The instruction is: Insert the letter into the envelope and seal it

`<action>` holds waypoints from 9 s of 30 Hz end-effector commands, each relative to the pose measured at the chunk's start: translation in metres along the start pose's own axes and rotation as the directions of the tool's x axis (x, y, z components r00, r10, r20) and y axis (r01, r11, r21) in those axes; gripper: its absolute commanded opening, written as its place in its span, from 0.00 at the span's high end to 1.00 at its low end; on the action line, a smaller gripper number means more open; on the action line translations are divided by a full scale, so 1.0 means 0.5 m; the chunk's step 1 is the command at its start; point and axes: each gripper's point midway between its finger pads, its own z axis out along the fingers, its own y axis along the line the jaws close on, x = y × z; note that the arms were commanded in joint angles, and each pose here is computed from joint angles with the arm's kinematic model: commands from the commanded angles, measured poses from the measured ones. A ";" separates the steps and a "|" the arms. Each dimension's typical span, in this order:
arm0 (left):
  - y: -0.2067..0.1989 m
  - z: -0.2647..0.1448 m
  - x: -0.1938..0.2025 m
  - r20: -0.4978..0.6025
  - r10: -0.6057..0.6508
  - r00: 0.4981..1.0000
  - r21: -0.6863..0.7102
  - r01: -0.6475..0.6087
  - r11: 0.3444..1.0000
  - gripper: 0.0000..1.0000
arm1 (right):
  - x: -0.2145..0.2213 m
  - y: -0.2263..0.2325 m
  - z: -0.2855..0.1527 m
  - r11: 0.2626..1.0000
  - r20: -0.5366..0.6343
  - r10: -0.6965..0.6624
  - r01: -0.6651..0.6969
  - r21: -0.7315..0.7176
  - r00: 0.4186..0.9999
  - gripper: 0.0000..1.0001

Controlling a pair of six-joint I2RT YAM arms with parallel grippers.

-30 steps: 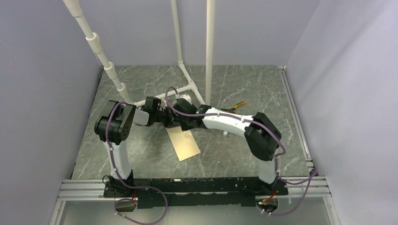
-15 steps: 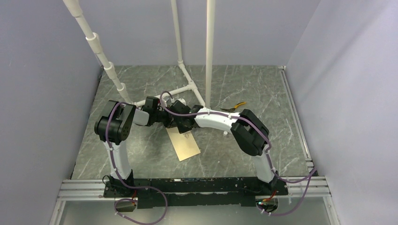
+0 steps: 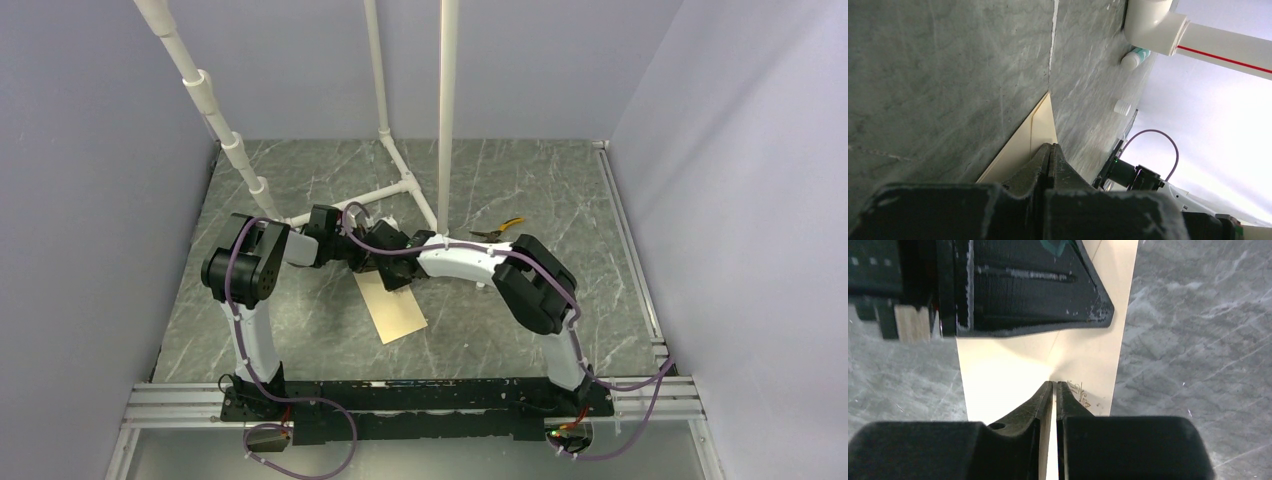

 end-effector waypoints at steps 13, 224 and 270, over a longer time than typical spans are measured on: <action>0.136 -0.001 0.015 0.043 -0.055 0.998 -0.267 0.065 0.961 0.97 | 0.238 -0.077 -0.126 0.996 -0.254 -0.047 0.065 0.062 0.966 0.83; -0.630 -0.426 0.048 0.693 0.510 0.510 0.108 -0.773 0.626 0.98 | -0.313 -0.019 -0.582 0.886 0.919 -0.195 0.464 0.015 0.343 1.00; -0.734 -0.504 0.262 0.602 0.660 0.449 0.502 -0.856 0.123 0.97 | -0.180 0.112 -0.860 0.327 0.631 0.625 0.579 -0.747 0.460 0.55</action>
